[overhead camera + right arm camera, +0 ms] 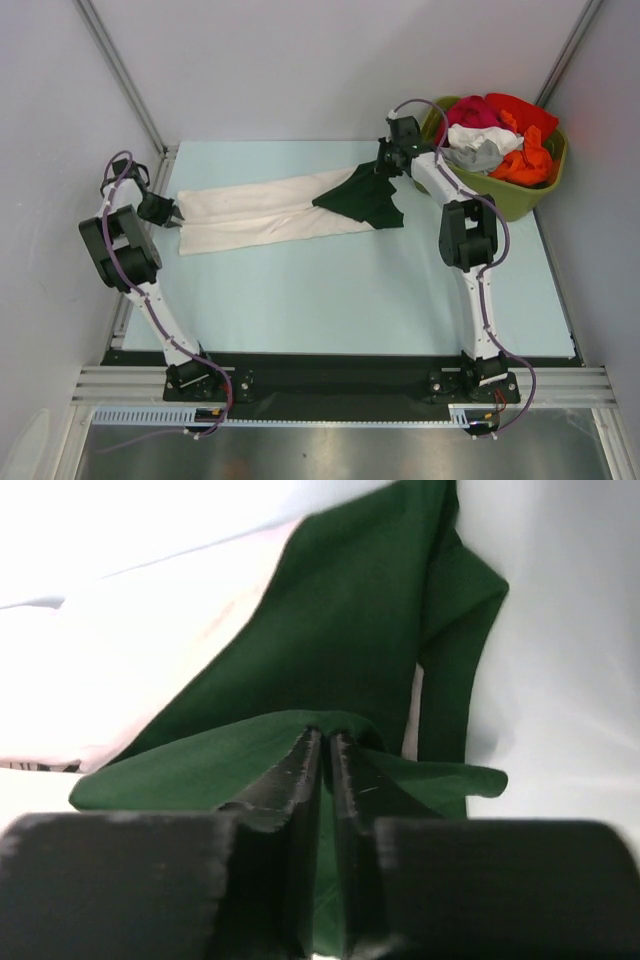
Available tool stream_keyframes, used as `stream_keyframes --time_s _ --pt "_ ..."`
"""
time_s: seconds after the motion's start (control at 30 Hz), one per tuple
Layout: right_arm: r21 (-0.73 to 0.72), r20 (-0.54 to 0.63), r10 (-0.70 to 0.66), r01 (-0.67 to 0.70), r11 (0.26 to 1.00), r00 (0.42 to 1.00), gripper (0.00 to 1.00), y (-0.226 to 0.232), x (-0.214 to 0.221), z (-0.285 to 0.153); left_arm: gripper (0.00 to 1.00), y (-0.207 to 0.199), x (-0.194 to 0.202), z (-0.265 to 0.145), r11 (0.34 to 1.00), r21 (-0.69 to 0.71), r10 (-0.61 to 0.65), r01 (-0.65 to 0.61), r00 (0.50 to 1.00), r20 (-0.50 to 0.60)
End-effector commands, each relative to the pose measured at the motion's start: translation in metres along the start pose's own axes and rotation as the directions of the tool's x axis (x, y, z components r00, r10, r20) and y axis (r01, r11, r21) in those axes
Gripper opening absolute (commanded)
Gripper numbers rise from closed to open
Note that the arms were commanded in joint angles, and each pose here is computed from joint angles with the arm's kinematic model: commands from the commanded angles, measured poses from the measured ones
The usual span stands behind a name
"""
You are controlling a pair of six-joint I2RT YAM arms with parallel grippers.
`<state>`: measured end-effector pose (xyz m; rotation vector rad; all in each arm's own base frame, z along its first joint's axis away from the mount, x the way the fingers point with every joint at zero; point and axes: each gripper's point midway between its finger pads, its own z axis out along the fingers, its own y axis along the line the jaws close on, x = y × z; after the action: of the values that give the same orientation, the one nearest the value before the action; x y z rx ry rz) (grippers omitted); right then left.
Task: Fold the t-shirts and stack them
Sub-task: Fold the tshirt
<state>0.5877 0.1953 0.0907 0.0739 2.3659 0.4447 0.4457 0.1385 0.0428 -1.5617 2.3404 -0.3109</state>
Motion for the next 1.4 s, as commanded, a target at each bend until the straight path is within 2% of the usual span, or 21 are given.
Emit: stream_keyframes --time_s 0.0,0.1,0.23,0.27,0.33,0.37,0.4,0.43,0.53,0.57,0.6,0.67,0.7,0.73,0.8,0.83,0.87,0.93,1.07,1.23,1.37 --pt "0.011 0.076 -0.082 0.081 0.997 0.994 0.16 0.006 -0.026 0.003 0.32 -0.016 -0.017 -0.012 0.998 0.015 0.053 -0.054 0.996 0.074" --pt "0.047 0.086 -0.112 0.109 0.993 0.990 0.32 0.003 -0.037 0.003 0.47 -0.024 -0.029 -0.033 0.993 -0.006 0.119 -0.119 0.981 0.153" --pt "0.063 0.127 -0.116 0.109 0.992 0.985 0.43 0.012 -0.062 -0.017 0.54 -0.021 -0.033 -0.062 0.985 -0.027 0.172 -0.170 0.963 0.209" --pt "0.061 0.139 -0.114 0.106 0.992 0.984 0.48 0.017 -0.068 -0.028 0.55 -0.023 -0.033 -0.075 0.984 -0.016 0.178 -0.179 0.957 0.231" --pt "0.090 0.133 -0.090 0.078 0.993 0.987 0.50 0.016 -0.069 -0.043 0.56 -0.013 -0.021 -0.078 0.980 -0.030 0.199 -0.197 0.957 0.214" --pt "0.100 0.118 -0.086 0.074 0.992 0.989 0.54 0.016 -0.065 -0.049 0.57 -0.012 -0.017 -0.091 0.979 -0.018 0.203 -0.204 0.952 0.230" --pt "0.091 0.095 -0.071 0.063 0.994 0.993 0.59 0.021 -0.057 -0.060 0.57 -0.002 -0.004 -0.085 0.977 -0.034 0.214 -0.212 0.956 0.201" --pt "0.079 0.115 -0.063 0.054 0.995 0.991 0.59 0.029 -0.064 -0.074 0.58 0.002 0.002 -0.085 0.975 -0.026 0.221 -0.220 0.956 0.192" --pt "0.016 0.031 -0.020 0.020 1.000 0.999 0.63 0.041 -0.035 -0.096 0.59 0.017 0.030 -0.085 0.971 0.015 0.232 -0.237 0.961 0.150" --pt "0.014 -0.054 -0.003 0.004 1.000 0.999 0.64 0.034 -0.002 -0.089 0.59 0.021 0.036 -0.084 0.971 0.028 0.231 -0.237 0.962 0.143" --pt "-0.013 -0.035 0.003 -0.004 1.000 0.999 0.64 0.042 -0.003 -0.112 0.59 0.019 0.042 -0.092 0.968 0.064 0.231 -0.242 0.961 0.150" --pt "-0.067 -0.012 0.041 -0.042 0.997 0.999 0.65 0.049 0.008 -0.121 0.61 0.032 0.056 -0.085 0.968 0.073 0.230 -0.241 0.964 0.131" --pt "-0.045 -0.075 0.071 -0.074 0.996 0.995 0.66 0.034 0.046 -0.114 0.61 0.034 0.059 -0.086 0.968 0.082 0.226 -0.238 0.965 0.133" --pt "-0.075 -0.035 0.088 -0.090 0.993 0.996 0.67 0.038 0.044 -0.135 0.61 0.037 0.065 -0.085 0.967 0.096 0.222 -0.234 0.967 0.123" --pt "-0.100 0.009 0.174 -0.172 0.980 0.985 0.70 0.034 0.047 -0.142 0.63 0.040 0.070 -0.084 0.969 0.104 0.212 -0.224 0.971 0.113" --pt "-0.076 -0.024 0.212 -0.214 0.974 0.977 0.71 0.021 0.073 -0.140 0.63 0.043 0.074 -0.081 0.970 0.110 0.208 -0.219 0.973 0.098" --pt "-0.115 0.021 0.280 -0.276 0.954 0.960 0.73 0.021 0.061 -0.150 0.65 0.044 0.075 -0.079 0.971 0.113 0.200 -0.209 0.976 0.091" --pt "-0.105 0.001 0.344 -0.342 0.934 0.939 0.73 0.007 0.080 -0.149 0.66 0.052 0.079 -0.072 0.978 0.118 0.166 -0.174 0.984 0.070" --pt "-0.116 0.026 0.426 -0.421 0.900 0.904 0.80 -0.011 0.085 -0.144 0.66 0.067 0.083 -0.058 0.988 0.114 0.102 -0.105 0.994 0.025" --pt "-0.112 0.006 0.497 -0.494 0.862 0.868 0.80 -0.026 0.101 -0.124 0.66 0.077 0.076 -0.047 0.992 0.105 0.069 -0.071 0.997 0.020" --pt "-0.140 0.020 0.509 -0.502 0.854 0.860 0.80 -0.029 0.105 -0.110 0.64 0.078 0.071 -0.042 0.993 0.100 0.058 -0.059 0.998 0.012"
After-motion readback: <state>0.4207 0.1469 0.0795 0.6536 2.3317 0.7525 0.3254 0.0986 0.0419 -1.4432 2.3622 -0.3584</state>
